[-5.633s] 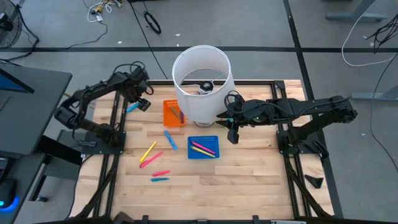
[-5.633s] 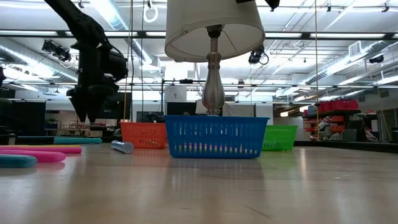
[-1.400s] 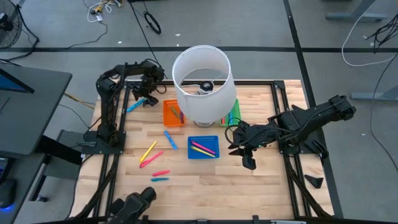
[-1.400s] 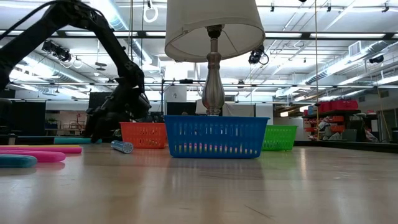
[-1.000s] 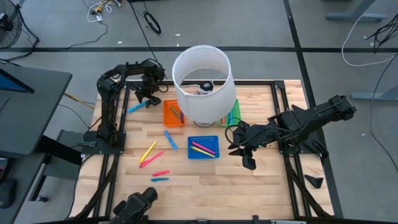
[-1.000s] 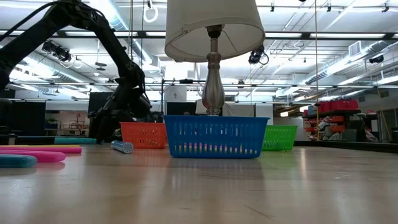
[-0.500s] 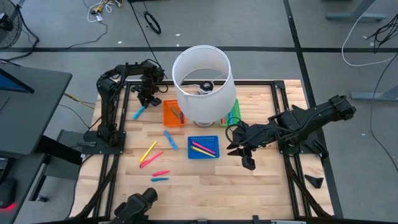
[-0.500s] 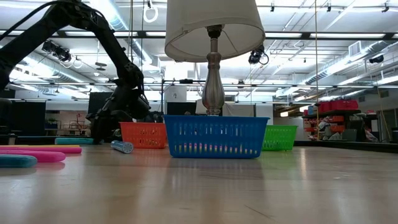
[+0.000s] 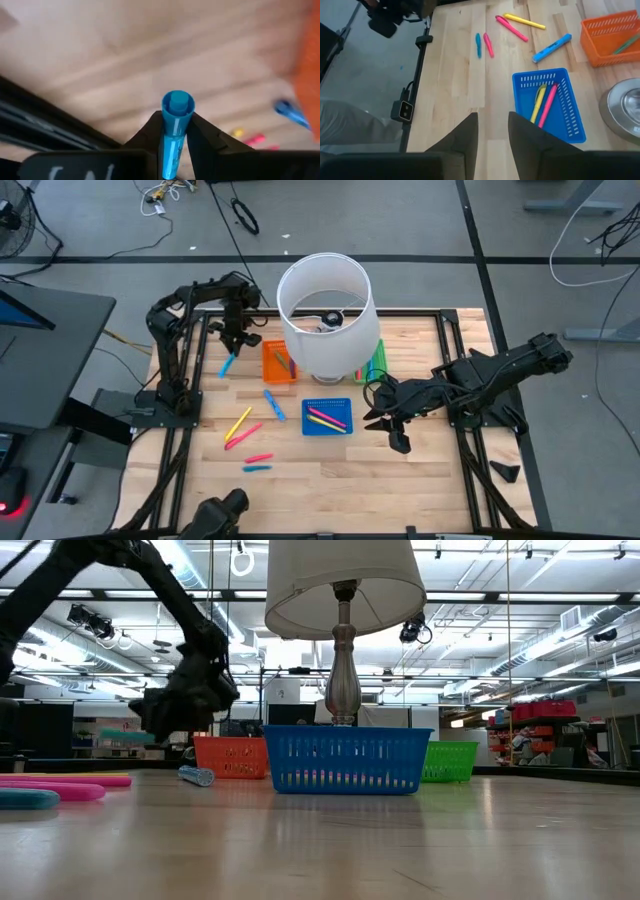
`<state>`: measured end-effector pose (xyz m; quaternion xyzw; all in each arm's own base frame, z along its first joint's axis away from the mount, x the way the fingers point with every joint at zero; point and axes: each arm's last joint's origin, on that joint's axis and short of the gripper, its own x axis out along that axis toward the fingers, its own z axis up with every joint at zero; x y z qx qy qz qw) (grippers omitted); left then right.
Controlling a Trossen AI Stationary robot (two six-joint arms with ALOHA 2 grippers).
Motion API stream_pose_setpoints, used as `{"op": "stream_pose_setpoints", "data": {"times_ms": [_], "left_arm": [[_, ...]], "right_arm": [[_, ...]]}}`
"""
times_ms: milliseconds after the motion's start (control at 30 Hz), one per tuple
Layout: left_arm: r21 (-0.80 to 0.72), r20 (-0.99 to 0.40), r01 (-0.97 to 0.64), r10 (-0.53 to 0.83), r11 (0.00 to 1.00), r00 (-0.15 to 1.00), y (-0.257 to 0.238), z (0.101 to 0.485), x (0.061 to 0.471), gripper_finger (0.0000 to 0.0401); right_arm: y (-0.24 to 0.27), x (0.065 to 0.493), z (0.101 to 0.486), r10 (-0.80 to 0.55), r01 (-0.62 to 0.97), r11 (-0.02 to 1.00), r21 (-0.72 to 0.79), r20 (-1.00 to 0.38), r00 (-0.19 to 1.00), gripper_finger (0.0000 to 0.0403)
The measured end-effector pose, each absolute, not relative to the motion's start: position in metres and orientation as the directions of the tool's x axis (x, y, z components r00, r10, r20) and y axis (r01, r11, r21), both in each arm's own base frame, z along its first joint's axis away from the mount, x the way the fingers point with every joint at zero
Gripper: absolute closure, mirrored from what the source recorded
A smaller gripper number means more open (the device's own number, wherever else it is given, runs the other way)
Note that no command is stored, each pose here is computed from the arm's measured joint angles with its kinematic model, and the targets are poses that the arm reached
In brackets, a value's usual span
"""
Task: Pick & Place Markers
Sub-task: Put the top blue large highlighter pen into the green bin
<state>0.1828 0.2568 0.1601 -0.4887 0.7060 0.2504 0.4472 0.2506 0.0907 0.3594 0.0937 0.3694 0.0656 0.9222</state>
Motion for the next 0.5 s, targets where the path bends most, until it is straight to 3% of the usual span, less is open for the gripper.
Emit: {"op": "stream_pose_setpoints", "data": {"times_ms": [267,500], "left_arm": [[-0.094,-0.884,-0.936,-0.461,0.339,-0.079,0.225,0.216,0.181,0.0338],[-0.150,-0.906,-0.960,-0.421,0.237,0.037,0.188,0.259,0.187,0.0338]], "right_arm": [[0.091,0.251,0.360,0.192,-0.062,0.975,0.214,-0.666,0.721,0.0293],[0.092,0.251,0.360,0.225,-0.110,0.971,0.211,-0.667,0.710,0.0293]]}}
